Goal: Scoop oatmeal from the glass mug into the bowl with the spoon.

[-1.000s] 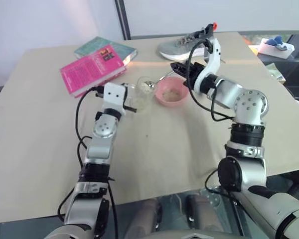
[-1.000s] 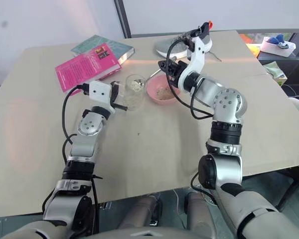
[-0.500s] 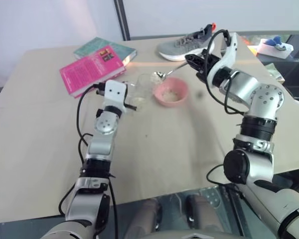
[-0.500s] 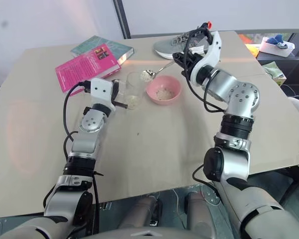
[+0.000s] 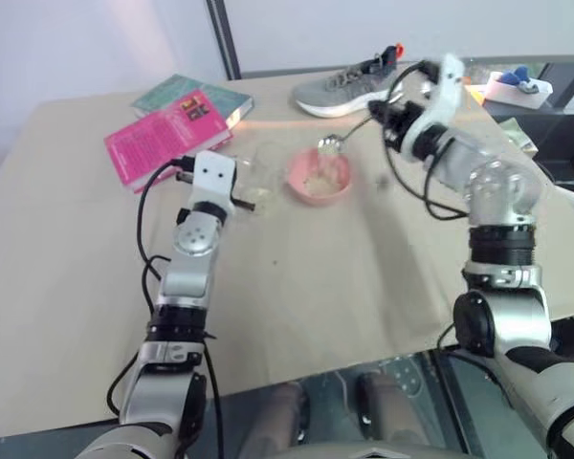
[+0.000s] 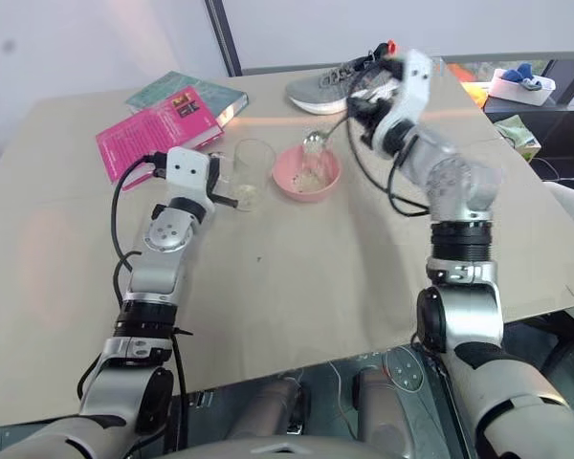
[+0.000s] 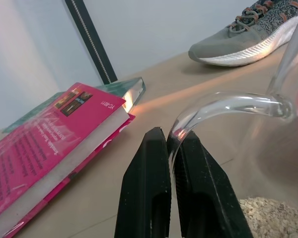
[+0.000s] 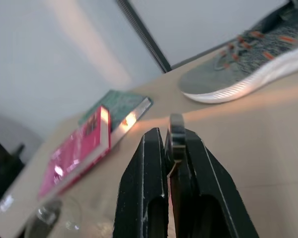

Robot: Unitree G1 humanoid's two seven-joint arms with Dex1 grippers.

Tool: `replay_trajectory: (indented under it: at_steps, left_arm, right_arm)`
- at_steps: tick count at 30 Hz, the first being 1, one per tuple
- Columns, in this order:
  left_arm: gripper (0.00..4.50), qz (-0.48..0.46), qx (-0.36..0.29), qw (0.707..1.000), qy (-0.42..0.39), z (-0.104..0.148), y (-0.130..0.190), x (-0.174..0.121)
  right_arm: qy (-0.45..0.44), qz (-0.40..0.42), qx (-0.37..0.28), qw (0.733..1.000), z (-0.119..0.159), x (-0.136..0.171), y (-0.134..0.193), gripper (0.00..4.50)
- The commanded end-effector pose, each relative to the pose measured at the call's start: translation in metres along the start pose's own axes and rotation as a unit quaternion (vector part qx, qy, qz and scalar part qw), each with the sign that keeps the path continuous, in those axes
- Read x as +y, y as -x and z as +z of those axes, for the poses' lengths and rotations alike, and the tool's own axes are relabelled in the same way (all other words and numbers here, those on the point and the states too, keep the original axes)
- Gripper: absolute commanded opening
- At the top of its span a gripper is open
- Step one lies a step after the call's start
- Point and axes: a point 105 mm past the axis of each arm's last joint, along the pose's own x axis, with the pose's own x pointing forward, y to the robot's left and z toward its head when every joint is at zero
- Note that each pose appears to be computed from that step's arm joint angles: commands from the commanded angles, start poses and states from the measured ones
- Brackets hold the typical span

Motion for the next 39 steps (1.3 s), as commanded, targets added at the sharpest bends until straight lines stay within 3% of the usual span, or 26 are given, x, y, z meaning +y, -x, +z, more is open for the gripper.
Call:
replay_trajectory:
  at_steps: [1,5,10,16,22,28,39]
  left_arm:
    - [0.02,0.033,-0.023,0.999,-0.001,0.015,0.006,0.021]
    - [0.02,0.043,-0.014,0.999,0.006,0.012,0.014,0.027]
    - [0.02,0.051,0.001,0.998,0.021,0.005,0.02,0.03]
    - [0.02,0.051,0.006,0.996,0.068,0.002,0.02,0.025]
    - [0.02,0.045,0.011,0.994,0.101,-0.002,0.02,0.017]
    - [0.02,0.029,0.004,0.994,0.101,0.002,0.02,0.004]
    - [0.02,0.011,-0.028,0.994,0.102,0.012,0.028,-0.007]
  right_arm:
    - [0.126,0.047,-0.043,0.99,0.011,0.027,-0.001,0.0]
    - [0.28,0.081,-0.08,0.953,0.013,0.048,0.004,0.0]
    - [0.359,0.107,-0.114,0.92,0.016,0.06,0.014,0.0]
    - [0.139,0.103,-0.134,0.976,0.04,0.049,0.023,0.0]
    - [0.001,0.156,-0.113,0.981,0.036,0.075,0.025,0.0]
    - [-0.003,0.18,-0.067,0.981,0.009,0.099,0.02,0.0]
    - [0.148,0.214,0.01,0.965,-0.039,0.13,-0.002,0.0]
